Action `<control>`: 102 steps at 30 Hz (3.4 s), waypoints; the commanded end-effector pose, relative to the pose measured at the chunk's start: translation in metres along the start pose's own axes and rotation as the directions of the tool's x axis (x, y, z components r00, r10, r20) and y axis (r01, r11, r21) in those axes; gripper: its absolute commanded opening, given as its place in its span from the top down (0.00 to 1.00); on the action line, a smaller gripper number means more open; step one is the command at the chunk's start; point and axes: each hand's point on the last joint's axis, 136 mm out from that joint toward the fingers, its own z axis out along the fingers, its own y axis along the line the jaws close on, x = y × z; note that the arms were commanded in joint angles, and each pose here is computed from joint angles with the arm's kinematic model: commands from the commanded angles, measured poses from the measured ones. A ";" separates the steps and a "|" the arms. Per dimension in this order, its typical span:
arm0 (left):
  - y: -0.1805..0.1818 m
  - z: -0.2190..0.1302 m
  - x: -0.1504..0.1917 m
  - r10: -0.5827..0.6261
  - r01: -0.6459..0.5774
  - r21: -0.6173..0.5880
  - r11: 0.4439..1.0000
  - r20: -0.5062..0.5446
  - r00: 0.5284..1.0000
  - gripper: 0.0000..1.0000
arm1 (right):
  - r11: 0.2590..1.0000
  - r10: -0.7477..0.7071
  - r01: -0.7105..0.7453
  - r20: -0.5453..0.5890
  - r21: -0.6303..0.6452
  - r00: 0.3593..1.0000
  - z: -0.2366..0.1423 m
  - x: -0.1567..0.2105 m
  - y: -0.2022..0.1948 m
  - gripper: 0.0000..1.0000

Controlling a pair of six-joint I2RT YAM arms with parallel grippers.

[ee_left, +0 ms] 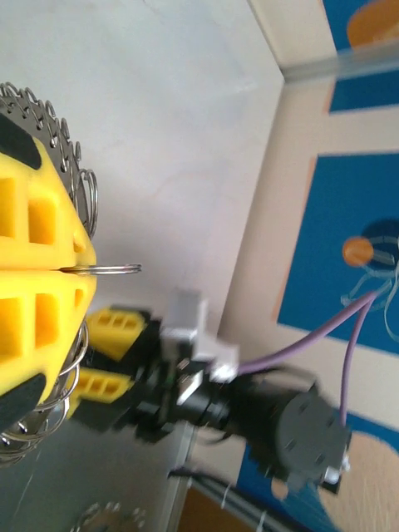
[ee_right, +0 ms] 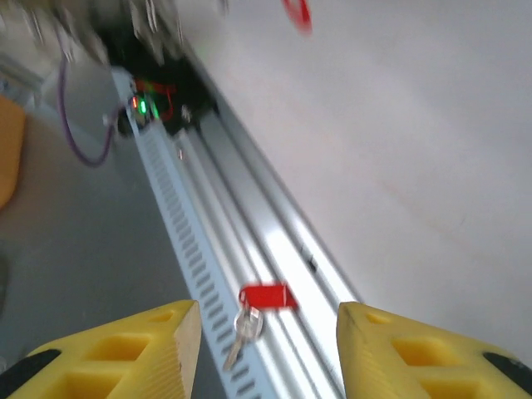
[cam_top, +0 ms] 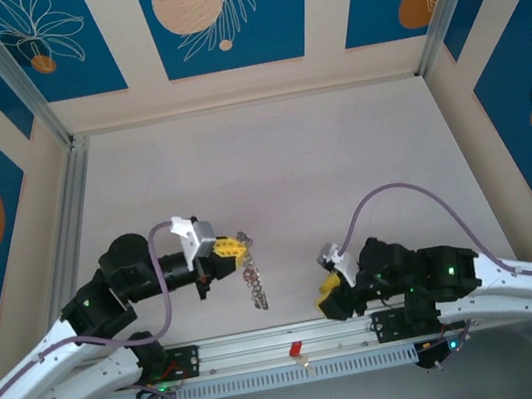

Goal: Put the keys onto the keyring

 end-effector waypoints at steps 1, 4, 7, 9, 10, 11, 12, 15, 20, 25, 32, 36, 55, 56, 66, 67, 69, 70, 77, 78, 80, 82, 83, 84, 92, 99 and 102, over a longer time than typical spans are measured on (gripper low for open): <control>0.024 -0.002 0.003 -0.069 0.070 -0.102 0.992 0.015 0.997 1.00 | 0.993 0.110 -0.106 -0.088 0.050 0.990 0.020 0.025 -0.005 0.52; 0.040 -0.005 0.004 -0.108 0.110 -0.166 0.980 0.023 0.994 1.00 | 0.994 0.077 -0.064 -0.164 0.084 0.984 0.040 0.039 -0.003 0.52; 0.051 -0.011 0.007 -0.143 0.146 -0.207 0.967 0.030 0.989 1.00 | 0.992 0.047 -0.017 -0.240 0.128 0.970 0.058 0.045 -0.004 0.51; 0.057 -0.015 0.009 -0.165 0.168 -0.230 0.958 0.032 0.986 1.00 | 0.990 0.028 0.012 -0.273 0.141 0.962 0.069 0.045 -0.002 0.51; 0.060 -0.018 0.011 -0.175 0.178 -0.244 0.953 0.033 0.984 1.00 | 0.989 0.017 0.026 -0.292 0.143 0.956 0.077 0.046 -0.001 0.52; 0.062 -0.020 0.013 -0.184 0.186 -0.259 0.948 0.034 0.982 1.00 | 0.990 0.007 0.037 -0.305 0.136 0.952 0.083 0.045 0.002 0.52; 0.064 -0.022 0.015 -0.191 0.193 -0.272 0.943 0.032 0.981 1.00 | 0.991 -0.003 0.046 -0.320 0.129 0.947 0.088 0.045 0.005 0.52; 0.070 -0.028 0.021 -0.212 0.208 -0.305 0.929 0.020 0.977 1.00 | 0.992 -0.043 0.083 -0.377 0.091 0.925 0.104 0.049 0.018 0.55; 0.074 -0.032 0.023 -0.225 0.221 -0.320 0.921 0.023 0.974 1.00 | 0.993 -0.111 0.121 -0.466 -0.009 0.878 0.121 0.064 0.043 0.63; 0.075 -0.033 0.022 -0.228 0.228 -0.316 0.921 0.037 0.973 1.00 | 0.991 -0.109 0.134 -0.548 0.005 0.829 0.124 0.083 0.039 0.63; 0.076 -0.034 0.020 -0.225 0.231 -0.307 0.923 0.053 0.973 1.00 | 0.989 -0.076 0.135 -0.552 0.067 0.830 0.119 0.087 0.024 0.63; 0.077 -0.033 0.018 -0.226 0.234 -0.299 0.925 0.062 0.972 1.00 | 0.989 -0.069 0.132 -0.565 0.071 0.822 0.121 0.092 0.020 0.65; 0.081 -0.034 0.009 -0.224 0.243 -0.268 0.932 0.102 0.969 1.00 | 0.988 -0.032 0.117 -0.612 0.099 0.790 0.128 0.103 0.015 0.84; 0.081 -0.034 0.010 -0.225 0.244 -0.266 0.933 0.100 0.969 1.00 | 0.988 -0.033 0.119 -0.614 0.099 0.789 0.128 0.103 0.015 0.88; 0.083 -0.033 0.022 -0.222 0.224 -0.264 0.938 0.040 0.974 1.00 | 0.987 -0.117 0.155 -0.509 0.032 0.853 0.105 0.066 0.024 1.00; 0.080 -0.031 0.021 -0.214 0.217 -0.248 0.944 0.037 0.976 1.00 | 0.986 -0.126 0.161 -0.479 0.034 0.869 0.098 0.055 0.022 1.00; 0.074 -0.029 0.017 -0.194 0.199 -0.205 0.958 0.044 0.980 1.00 | 0.984 -0.140 0.171 -0.402 0.041 0.905 0.085 0.028 0.019 1.00; 0.071 -0.027 0.013 -0.185 0.190 -0.176 0.966 0.048 0.982 1.00 | 0.983 -0.151 0.177 -0.355 0.042 0.923 0.076 0.011 0.017 1.00; 0.032 -0.023 -0.016 -0.068 0.064 0.051 0.997 0.073 0.995 1.00 | 0.976 -0.213 0.211 0.039 0.056 0.976 0.000 -0.105 0.007 1.00; 0.027 -0.024 -0.019 -0.046 0.040 0.076 0.996 0.074 0.996 1.00 | 0.974 -0.219 0.213 0.083 0.076 0.972 -0.010 -0.119 0.003 1.00; 0.014 -0.026 -0.022 0.013 -0.023 0.139 0.990 0.069 0.997 1.00 | 0.968 -0.245 0.231 0.170 0.097 0.955 -0.029 -0.147 0.001 1.00; 0.010 -0.024 -0.021 0.046 -0.055 0.170 0.984 0.054 0.997 1.00 | 0.959 -0.280 0.266 0.221 0.094 0.934 -0.037 -0.168 0.005 1.00; 0.008 -0.022 -0.020 0.057 -0.065 0.196 0.978 0.047 0.997 1.00 | 0.953 -0.304 0.291 0.238 0.088 0.923 -0.039 -0.176 0.009 1.00; 0.006 -0.021 -0.020 0.060 -0.068 0.214 0.975 0.042 0.997 1.00 | 0.947 -0.322 0.311 0.243 0.080 0.915 -0.039 -0.182 0.012 1.00; 0.001 -0.006 -0.021 0.111 -0.111 0.289 0.951 0.018 0.994 1.00 | 0.892 -0.434 0.452 0.276 -0.002 0.857 -0.030 -0.202 0.035 1.00; -0.011 0.005 -0.010 0.179 -0.149 0.322 0.935 -0.065 0.982 1.00 | 0.860 -0.479 0.509 0.285 -0.037 0.830 -0.031 -0.202 0.047 1.00; -0.014 0.010 -0.004 0.203 -0.163 0.324 0.932 -0.096 0.974 1.00 | 0.850 -0.497 0.527 0.291 -0.030 0.818 -0.033 -0.203 0.051 1.00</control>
